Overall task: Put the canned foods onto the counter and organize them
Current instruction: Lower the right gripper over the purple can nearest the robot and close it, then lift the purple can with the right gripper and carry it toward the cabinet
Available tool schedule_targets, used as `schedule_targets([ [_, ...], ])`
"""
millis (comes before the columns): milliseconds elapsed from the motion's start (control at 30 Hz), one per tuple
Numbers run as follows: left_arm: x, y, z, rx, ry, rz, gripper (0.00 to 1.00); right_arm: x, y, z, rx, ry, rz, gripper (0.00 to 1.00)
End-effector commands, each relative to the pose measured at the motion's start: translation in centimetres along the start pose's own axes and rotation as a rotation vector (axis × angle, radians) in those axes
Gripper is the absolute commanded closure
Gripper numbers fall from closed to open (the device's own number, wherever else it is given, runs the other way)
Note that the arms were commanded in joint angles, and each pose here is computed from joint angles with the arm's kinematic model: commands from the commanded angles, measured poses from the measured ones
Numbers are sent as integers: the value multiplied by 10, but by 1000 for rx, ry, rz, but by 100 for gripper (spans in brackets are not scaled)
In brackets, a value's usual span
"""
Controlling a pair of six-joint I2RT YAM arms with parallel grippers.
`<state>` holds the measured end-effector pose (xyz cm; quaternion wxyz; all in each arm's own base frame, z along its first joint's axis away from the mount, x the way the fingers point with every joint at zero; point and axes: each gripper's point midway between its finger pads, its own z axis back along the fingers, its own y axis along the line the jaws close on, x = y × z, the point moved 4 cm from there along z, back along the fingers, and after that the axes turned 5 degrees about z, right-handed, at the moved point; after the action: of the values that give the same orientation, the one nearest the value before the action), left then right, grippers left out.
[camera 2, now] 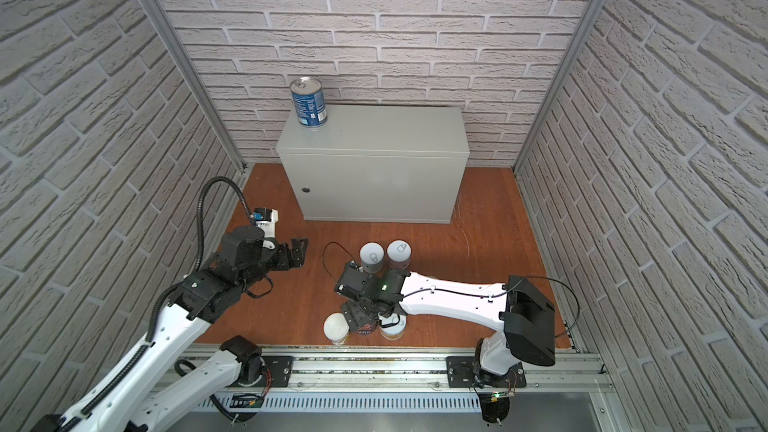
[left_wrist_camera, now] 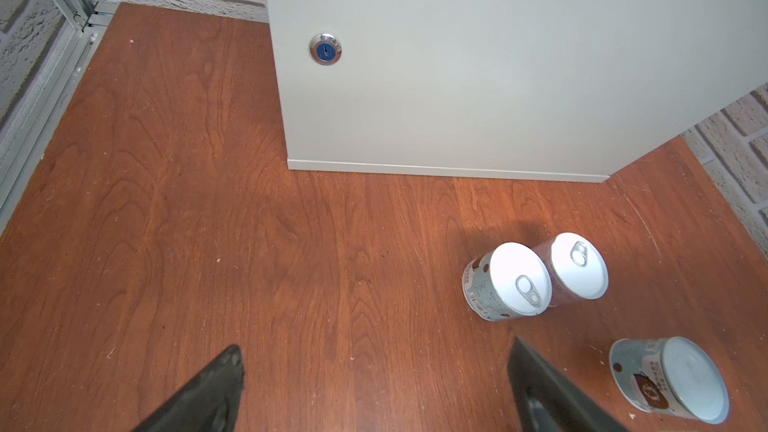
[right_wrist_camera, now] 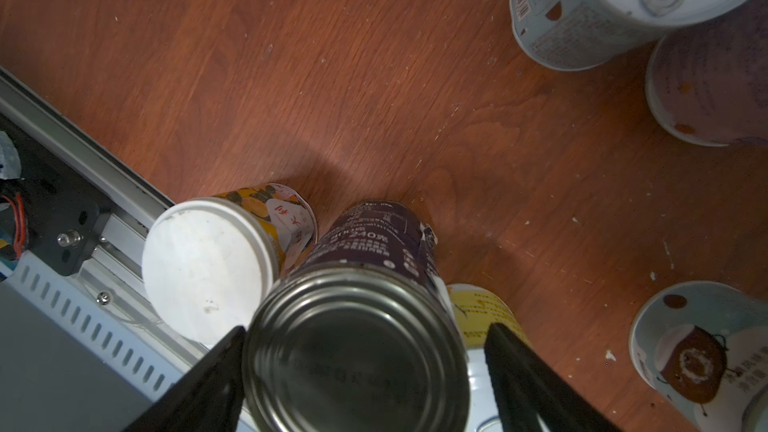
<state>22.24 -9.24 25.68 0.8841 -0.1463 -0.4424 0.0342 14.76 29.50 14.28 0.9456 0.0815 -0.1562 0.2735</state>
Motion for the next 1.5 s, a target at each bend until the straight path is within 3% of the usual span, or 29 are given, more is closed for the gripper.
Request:
schedule_targets([
  [0,2,1,0,3,-12,9,2,-2,-10,0,-82,13,-7,16],
  [233,6,-3,-6,-20,-5,31,2,-2,-25,-2,-146,34,-26,17],
  [600,1,-2,-4,-35,-5,42,2,-1,-34,-10,-140,31,-67,17],
  [867,0,2,2,-19,-12,26,2,15,-48,-14,-131,-13,-126,24],
  [1300,-6,4,6,-30,6,27,2,54,-69,-13,-140,-58,-146,25],
  [1467,-7,4,7,-30,12,10,2,55,-69,-12,-135,-61,-155,15],
])
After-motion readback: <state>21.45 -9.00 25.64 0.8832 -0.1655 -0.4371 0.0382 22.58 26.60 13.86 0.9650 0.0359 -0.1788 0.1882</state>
